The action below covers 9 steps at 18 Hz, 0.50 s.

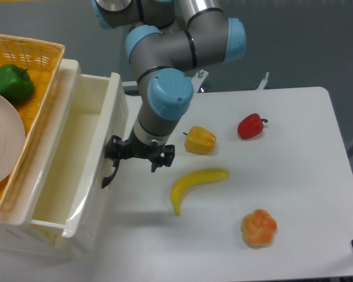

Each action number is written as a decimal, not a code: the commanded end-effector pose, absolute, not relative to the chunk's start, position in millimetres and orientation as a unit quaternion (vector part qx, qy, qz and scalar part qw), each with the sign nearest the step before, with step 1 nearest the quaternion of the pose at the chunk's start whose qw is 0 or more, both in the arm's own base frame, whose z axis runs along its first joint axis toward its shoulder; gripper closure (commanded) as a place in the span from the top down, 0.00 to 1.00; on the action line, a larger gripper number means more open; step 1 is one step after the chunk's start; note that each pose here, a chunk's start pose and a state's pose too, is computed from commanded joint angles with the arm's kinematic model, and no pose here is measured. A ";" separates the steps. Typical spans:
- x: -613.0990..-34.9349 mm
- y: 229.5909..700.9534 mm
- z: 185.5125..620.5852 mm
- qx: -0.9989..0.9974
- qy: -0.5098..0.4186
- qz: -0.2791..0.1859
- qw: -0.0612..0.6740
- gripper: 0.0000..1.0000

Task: Slide open the top white drawer
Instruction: 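Pull the handle outward, sliding the upper drawer open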

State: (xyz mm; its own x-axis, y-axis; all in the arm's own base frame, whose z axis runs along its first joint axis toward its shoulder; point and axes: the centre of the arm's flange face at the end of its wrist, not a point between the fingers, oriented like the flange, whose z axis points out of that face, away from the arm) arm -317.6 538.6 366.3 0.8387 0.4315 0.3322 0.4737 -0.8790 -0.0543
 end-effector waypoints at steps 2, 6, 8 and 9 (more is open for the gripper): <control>-326.7 533.2 366.7 -0.957 -0.234 -0.156 0.070 1.00; -340.7 525.9 368.5 -0.956 -0.239 -0.154 0.074 1.00; -348.9 522.0 366.5 -0.954 -0.245 -0.154 0.074 1.00; -351.2 521.5 367.0 -0.954 -0.246 -0.154 0.075 1.00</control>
